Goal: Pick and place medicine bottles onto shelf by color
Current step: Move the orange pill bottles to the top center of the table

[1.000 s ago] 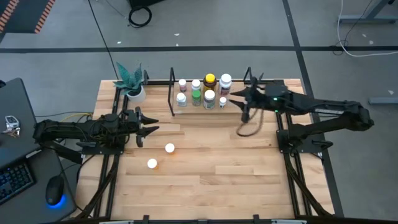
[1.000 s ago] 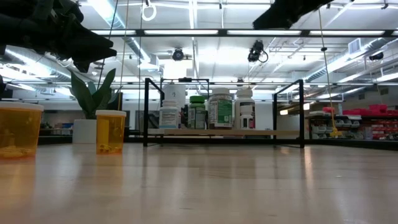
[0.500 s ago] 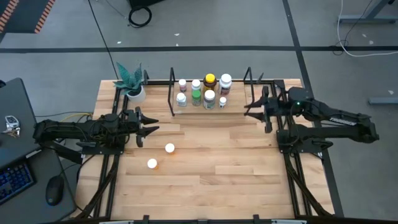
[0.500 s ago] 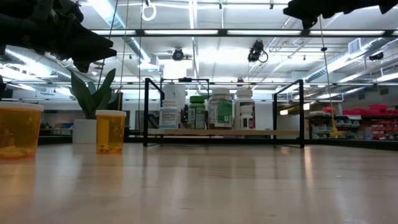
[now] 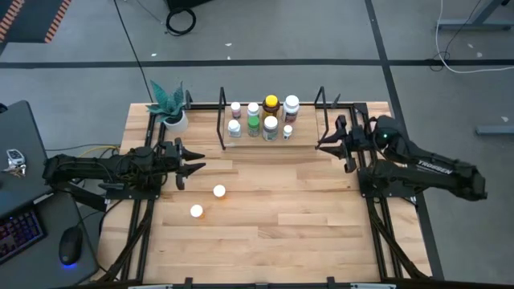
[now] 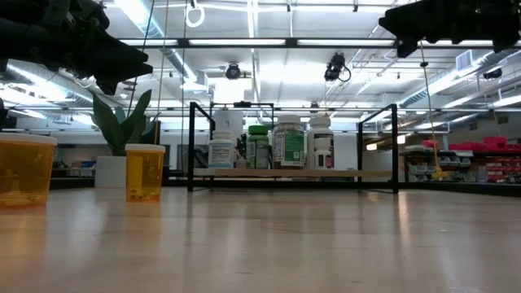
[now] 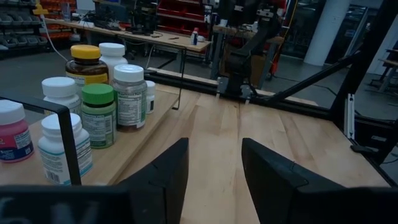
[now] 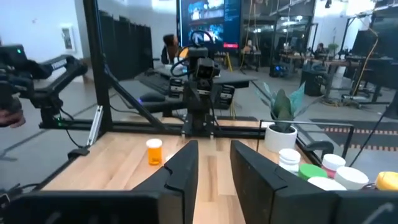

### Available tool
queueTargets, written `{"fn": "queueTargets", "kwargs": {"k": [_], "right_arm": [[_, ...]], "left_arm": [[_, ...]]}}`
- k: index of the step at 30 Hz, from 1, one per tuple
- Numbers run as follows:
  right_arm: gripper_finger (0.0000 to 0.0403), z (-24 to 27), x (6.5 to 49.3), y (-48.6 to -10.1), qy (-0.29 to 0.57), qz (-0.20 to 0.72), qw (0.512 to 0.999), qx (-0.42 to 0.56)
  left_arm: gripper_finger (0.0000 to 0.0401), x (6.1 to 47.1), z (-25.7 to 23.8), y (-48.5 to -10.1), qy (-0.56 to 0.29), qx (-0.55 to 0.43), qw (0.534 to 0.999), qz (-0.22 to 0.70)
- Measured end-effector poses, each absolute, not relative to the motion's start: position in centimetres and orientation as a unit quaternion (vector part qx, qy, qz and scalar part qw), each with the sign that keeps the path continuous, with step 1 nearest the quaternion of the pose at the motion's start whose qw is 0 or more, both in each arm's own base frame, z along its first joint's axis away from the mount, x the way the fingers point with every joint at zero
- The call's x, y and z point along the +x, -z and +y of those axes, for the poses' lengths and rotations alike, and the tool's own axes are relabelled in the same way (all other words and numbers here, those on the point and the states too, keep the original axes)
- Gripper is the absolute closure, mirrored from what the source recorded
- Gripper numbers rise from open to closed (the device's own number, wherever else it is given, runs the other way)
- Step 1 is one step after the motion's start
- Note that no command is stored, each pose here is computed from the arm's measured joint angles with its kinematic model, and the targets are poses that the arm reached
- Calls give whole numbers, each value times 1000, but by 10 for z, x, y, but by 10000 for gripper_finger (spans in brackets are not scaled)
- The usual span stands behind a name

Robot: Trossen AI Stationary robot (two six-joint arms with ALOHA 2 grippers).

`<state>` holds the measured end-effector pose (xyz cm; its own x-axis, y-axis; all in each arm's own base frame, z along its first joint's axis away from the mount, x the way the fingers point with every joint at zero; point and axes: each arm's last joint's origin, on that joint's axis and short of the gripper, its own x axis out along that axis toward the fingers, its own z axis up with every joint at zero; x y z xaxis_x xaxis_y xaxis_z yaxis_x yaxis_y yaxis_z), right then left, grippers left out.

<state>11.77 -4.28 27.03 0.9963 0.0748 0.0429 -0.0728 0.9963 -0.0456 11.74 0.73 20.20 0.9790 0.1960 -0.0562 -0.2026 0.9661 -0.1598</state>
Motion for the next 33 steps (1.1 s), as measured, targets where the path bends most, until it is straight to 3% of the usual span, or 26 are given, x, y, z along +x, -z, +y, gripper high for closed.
{"fn": "queueTargets", "kwargs": {"k": [7, 14, 26, 33], "right_arm": [[310, -39, 112, -237, -42, -52, 998, 14], [315, -34, 106, -204, -42, -68, 997, 20], [315, -32, 102, -186, -45, -81, 995, 32], [314, -33, 103, -184, -48, -70, 992, 95]], "left_arm": [[250, 118, 7, -203, -101, -150, 983, 6], [249, 117, 7, -203, -101, -156, 983, 6], [278, 115, 5, -229, -67, -161, 983, 49], [272, 126, -4, -218, -17, -145, 981, 125]]}}
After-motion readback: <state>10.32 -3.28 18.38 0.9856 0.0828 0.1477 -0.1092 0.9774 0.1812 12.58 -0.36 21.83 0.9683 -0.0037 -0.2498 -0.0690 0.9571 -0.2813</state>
